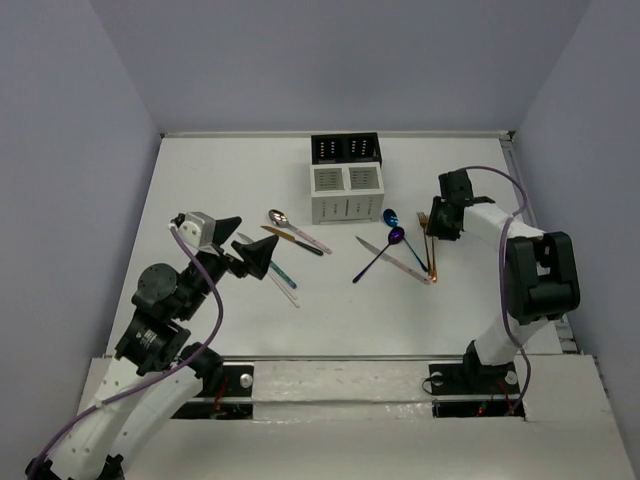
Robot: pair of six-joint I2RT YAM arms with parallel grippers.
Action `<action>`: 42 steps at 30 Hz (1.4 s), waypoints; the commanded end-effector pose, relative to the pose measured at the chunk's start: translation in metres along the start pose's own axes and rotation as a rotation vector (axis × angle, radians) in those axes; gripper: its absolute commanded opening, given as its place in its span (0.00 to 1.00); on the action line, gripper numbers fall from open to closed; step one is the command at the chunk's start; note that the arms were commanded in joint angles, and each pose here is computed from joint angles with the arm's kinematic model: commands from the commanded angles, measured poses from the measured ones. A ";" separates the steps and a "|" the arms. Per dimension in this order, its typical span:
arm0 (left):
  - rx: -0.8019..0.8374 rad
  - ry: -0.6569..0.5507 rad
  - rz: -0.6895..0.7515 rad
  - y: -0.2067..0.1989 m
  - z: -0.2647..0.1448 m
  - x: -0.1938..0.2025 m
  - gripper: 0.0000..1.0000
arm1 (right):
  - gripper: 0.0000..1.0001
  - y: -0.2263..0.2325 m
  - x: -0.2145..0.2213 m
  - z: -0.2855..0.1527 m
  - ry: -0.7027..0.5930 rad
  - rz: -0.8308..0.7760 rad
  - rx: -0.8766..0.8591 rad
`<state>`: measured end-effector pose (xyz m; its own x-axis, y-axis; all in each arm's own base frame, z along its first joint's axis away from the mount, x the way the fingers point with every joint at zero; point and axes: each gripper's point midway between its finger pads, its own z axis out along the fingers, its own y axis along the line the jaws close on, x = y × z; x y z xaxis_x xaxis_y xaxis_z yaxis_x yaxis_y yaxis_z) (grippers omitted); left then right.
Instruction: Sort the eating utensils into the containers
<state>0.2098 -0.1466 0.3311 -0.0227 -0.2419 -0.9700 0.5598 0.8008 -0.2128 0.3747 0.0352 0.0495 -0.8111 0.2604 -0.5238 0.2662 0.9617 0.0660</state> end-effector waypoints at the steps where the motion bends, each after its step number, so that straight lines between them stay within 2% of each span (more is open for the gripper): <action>1: 0.000 -0.061 -0.002 -0.002 -0.001 -0.015 0.99 | 0.37 0.000 -0.020 0.004 -0.018 -0.003 -0.004; 13: 0.026 -0.066 0.002 -0.007 -0.003 -0.018 0.99 | 0.29 -0.006 -0.015 0.029 0.048 -0.027 0.042; 17: 0.027 -0.066 0.004 -0.007 -0.003 -0.017 0.99 | 0.19 -0.007 -0.010 0.034 0.055 -0.025 0.048; 18: 0.026 -0.066 0.005 -0.007 -0.003 -0.017 0.99 | 0.12 -0.007 -0.011 0.034 0.052 -0.023 0.048; 19: 0.026 -0.066 0.005 -0.007 -0.003 -0.017 0.99 | 0.10 -0.008 -0.011 0.034 0.051 -0.023 0.051; 20: 0.027 -0.064 0.007 -0.007 -0.003 -0.017 0.99 | 0.02 -0.010 -0.012 0.034 0.044 -0.023 0.061; 22: 0.028 -0.063 0.007 -0.007 -0.002 -0.016 0.99 | 0.00 -0.013 -0.019 0.028 0.017 -0.019 0.079; 24: 0.033 -0.063 0.008 -0.008 -0.002 -0.016 0.99 | 0.00 -0.025 -0.028 0.019 -0.032 -0.008 0.142; 27: 0.030 -0.057 0.008 -0.007 -0.001 -0.015 0.99 | 0.00 -0.038 -0.055 -0.018 -0.152 0.019 0.200; 31: 0.026 -0.057 0.008 -0.008 -0.001 -0.014 0.99 | 0.00 -0.037 -0.097 -0.080 -0.327 0.054 0.169; 35: 0.002 -0.054 0.010 -0.003 -0.001 -0.013 0.99 | 0.00 0.026 -0.129 -0.135 -0.522 0.019 -0.099; 36: -0.001 -0.053 0.009 -0.003 -0.001 -0.013 0.99 | 0.00 0.060 -0.143 -0.161 -0.628 -0.012 -0.224; 39: -0.004 -0.049 0.010 -0.002 0.000 -0.012 0.99 | 0.00 0.115 -0.160 -0.192 -0.762 -0.055 -0.406; 42: -0.001 -0.048 0.012 -0.002 0.000 -0.012 0.99 | 0.00 0.150 -0.191 -0.225 -0.922 -0.059 -0.494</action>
<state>0.2078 -0.1455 0.3334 -0.0141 -0.2493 -0.9683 0.5540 0.8043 -0.2151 0.4195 0.0959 0.2661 -0.3361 0.2043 -0.9194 0.0308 0.9781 0.2060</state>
